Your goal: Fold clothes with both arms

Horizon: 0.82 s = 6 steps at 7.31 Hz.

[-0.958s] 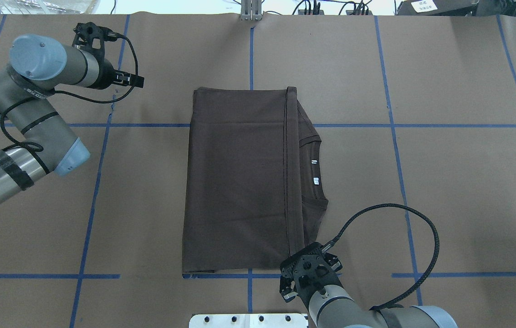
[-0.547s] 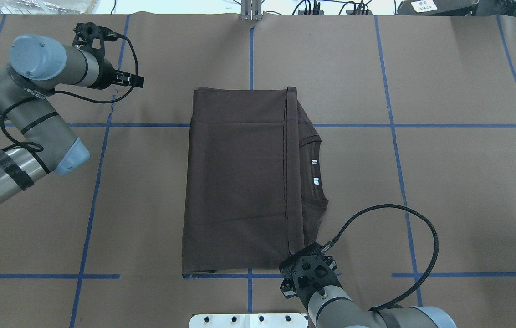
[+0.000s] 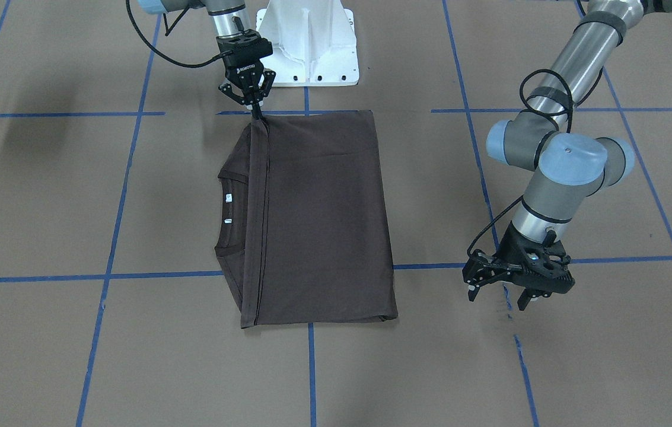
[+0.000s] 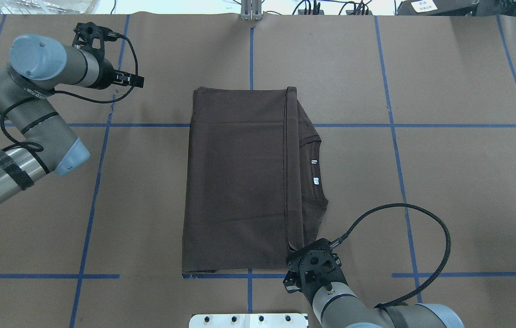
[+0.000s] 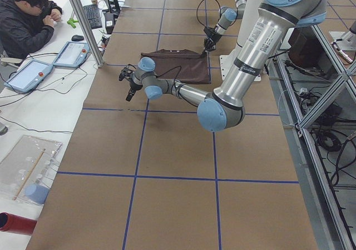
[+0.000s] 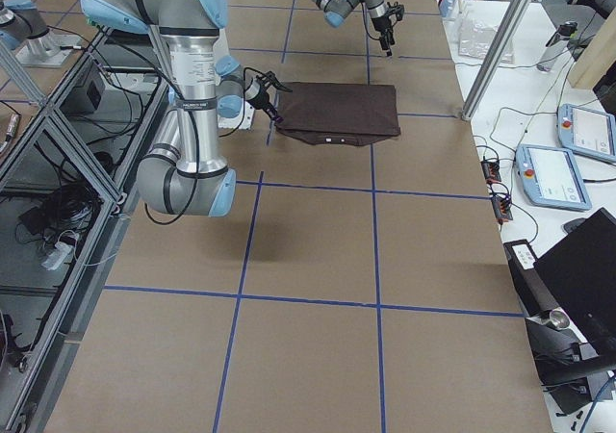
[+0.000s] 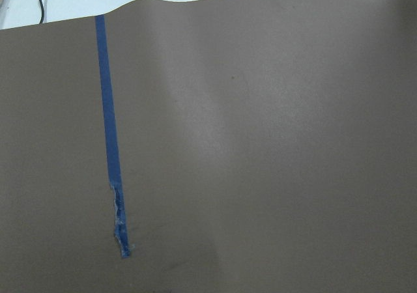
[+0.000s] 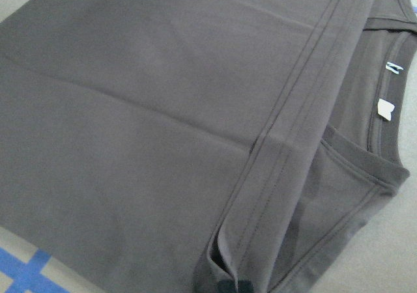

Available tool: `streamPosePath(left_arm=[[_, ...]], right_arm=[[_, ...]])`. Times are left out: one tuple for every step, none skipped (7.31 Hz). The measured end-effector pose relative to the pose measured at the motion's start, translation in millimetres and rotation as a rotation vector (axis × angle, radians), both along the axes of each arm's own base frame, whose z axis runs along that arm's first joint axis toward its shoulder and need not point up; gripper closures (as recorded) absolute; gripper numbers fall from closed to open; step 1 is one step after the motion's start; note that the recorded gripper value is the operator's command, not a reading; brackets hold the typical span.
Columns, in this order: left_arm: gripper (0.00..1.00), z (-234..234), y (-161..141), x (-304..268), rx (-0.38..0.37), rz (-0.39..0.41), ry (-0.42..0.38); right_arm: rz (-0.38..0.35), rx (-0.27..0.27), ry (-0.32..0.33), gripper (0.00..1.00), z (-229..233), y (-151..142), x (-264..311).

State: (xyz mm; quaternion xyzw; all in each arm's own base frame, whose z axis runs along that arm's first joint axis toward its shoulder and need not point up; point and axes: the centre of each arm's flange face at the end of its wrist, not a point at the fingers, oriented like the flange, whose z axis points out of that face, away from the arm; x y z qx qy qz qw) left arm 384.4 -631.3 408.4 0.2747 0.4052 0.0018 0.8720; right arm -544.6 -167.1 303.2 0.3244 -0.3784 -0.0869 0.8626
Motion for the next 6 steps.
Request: streamPosePath(left_arm=[[0.0,0,0,0,0.0,0.0,0.0],[0.0,0,0,0,0.0,0.0,0.0],[0.0,1,0,0,-0.001,0.0,-0.001],[0.0,1,0,0,-0.001,0.0,-0.001],[0.0,1,0,0,-0.002,0.0,-0.002],[0.0,1,0,0,-0.002,0.0,-0.002]], right_arm=[[0.055,-0.065,-0.034,1.0,9,0,5],[0.104,-0.116,-0.062,1.0,17,0,9],[0.14,-0.161,-0.086,1.0,24,3,10],[0.162,-0.195,-0.105,1.0,28,8,11],[0.18,-0.22,-0.121,1.0,31,13,11],[0.201,-0.239,-0.139,0.72,33,18,11]])
